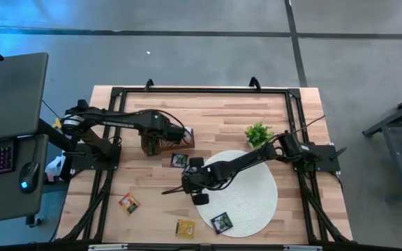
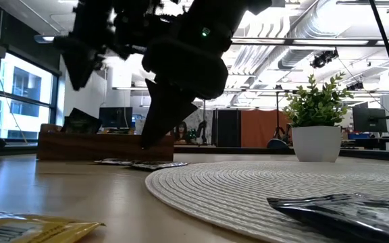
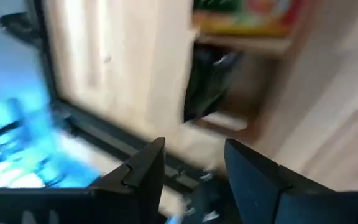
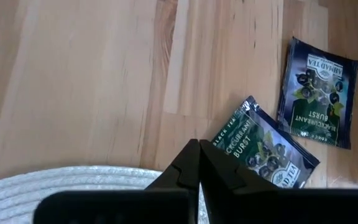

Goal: Pick & Place Tea
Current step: Put the violet tea bag into the left section of the wooden organizer

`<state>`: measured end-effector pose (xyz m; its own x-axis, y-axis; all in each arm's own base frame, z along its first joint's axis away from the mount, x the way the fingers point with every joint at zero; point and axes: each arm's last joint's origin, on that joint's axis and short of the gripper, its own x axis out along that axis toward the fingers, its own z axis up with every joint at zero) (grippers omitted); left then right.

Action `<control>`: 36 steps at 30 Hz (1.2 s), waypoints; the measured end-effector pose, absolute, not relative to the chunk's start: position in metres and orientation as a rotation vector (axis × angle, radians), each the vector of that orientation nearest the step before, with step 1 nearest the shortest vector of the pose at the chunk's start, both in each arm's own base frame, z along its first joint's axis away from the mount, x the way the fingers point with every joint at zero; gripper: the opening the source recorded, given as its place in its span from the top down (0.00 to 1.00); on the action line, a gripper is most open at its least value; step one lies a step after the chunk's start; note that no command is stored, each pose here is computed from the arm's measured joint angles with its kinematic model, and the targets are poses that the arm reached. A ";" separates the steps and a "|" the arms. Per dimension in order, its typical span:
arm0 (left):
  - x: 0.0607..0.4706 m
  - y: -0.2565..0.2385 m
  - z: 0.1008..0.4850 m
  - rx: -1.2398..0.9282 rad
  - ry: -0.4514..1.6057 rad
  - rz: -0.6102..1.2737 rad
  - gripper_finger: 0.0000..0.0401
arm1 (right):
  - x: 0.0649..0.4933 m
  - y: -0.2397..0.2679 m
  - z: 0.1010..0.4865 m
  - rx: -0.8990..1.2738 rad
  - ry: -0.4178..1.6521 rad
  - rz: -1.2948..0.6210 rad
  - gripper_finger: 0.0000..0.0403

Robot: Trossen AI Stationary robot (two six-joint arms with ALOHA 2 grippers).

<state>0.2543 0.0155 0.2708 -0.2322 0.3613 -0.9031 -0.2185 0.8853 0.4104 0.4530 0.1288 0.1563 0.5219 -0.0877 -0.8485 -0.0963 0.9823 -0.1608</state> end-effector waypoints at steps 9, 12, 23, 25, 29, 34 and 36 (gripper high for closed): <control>0.212 -0.005 0.319 -0.088 1.332 0.400 0.68 | 0.423 0.134 0.193 -0.318 1.078 -0.193 1.00; 0.196 -0.016 0.316 -0.222 1.140 0.317 0.71 | 0.416 0.136 0.193 -0.310 1.064 -0.149 1.00; 0.197 -0.048 0.222 -0.726 0.822 0.234 0.73 | 0.428 0.090 0.151 -0.093 0.709 -0.038 1.00; 0.198 -0.047 0.199 -0.754 0.842 0.309 0.73 | 0.428 0.077 0.145 -0.076 0.682 -0.085 1.00; 0.203 -0.046 0.172 -0.793 0.842 0.446 0.73 | 0.431 0.054 0.138 -0.050 0.648 -0.162 1.00; 0.216 -0.048 0.156 -0.796 0.835 0.492 0.73 | 0.432 0.041 0.119 -0.017 0.697 -0.153 1.00; 0.219 -0.049 0.154 -0.802 0.822 0.485 0.73 | 0.435 0.041 0.117 0.002 0.681 -0.152 1.00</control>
